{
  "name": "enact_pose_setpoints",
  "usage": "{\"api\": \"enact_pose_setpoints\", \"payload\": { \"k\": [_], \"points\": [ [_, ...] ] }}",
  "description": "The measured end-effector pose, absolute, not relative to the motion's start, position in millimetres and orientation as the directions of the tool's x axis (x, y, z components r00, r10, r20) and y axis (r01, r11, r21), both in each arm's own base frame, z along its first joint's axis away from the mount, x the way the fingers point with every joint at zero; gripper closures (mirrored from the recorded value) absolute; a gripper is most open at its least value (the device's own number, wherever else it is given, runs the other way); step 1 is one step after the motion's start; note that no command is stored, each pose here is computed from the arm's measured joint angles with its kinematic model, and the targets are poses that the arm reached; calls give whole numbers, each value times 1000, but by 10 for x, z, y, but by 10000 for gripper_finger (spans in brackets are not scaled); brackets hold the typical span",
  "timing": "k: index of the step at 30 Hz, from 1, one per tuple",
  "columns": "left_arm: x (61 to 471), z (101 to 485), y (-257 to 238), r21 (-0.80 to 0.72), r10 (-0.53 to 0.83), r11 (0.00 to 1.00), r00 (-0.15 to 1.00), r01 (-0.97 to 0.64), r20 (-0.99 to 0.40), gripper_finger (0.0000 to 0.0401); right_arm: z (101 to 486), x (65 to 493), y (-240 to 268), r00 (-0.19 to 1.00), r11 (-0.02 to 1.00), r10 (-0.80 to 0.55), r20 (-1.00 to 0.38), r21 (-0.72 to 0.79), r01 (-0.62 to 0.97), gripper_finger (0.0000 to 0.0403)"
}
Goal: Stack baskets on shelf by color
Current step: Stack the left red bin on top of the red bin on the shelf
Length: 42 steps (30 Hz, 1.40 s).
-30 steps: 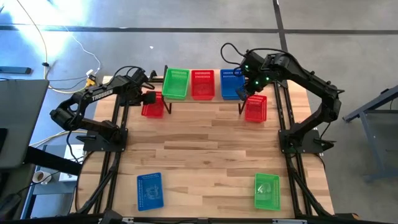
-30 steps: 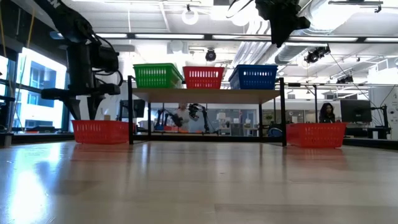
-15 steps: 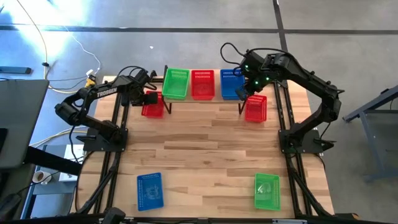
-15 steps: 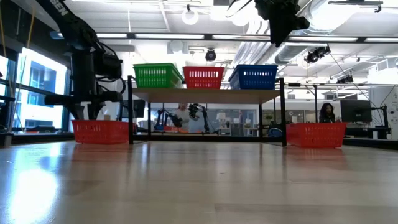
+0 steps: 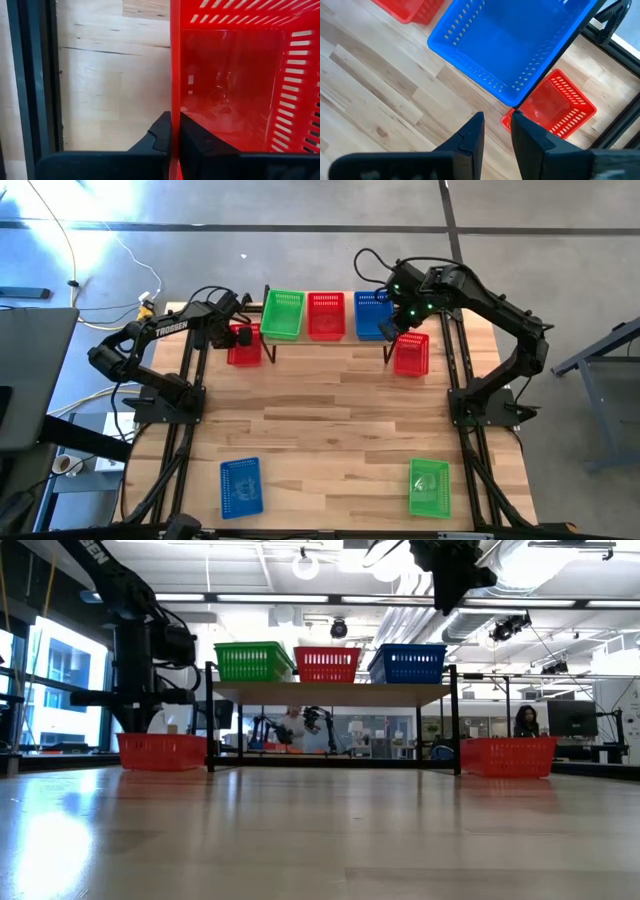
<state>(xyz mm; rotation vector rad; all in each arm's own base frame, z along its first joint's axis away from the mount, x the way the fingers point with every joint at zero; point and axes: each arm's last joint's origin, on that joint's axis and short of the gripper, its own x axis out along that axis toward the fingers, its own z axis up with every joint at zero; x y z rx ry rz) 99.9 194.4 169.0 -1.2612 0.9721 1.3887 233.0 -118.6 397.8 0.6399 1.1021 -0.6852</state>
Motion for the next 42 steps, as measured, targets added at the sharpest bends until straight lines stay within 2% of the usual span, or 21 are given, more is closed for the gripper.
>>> {"api": "enact_pose_setpoints", "payload": {
  "k": [8,13,20,24,36,42],
  "points": [
    [965,1909,1916,-82,207,-199,40,-976,-978,398,3990,2359,-1201,325,640,-190,-927,134,756,320],
    [936,2176,1902,-110,278,-204,50,-973,-959,399,3991,2361,-1202,327,642,-191,-926,134,755,320],
    [860,2607,1817,-103,403,-238,-2,-966,-915,399,3991,2361,-1202,327,642,-191,-926,134,755,320],
    [835,2879,1773,-167,492,-233,32,-958,-870,400,3991,2360,-1202,327,642,-191,-926,134,755,320],
    [766,3651,1626,-328,696,-152,134,-933,-705,400,4002,2385,-1212,351,643,-203,-914,146,752,320],
    [775,3922,1552,-337,748,-93,157,-937,-645,400,4038,2505,-1129,428,679,-218,-877,179,712,320]
  ]
}}
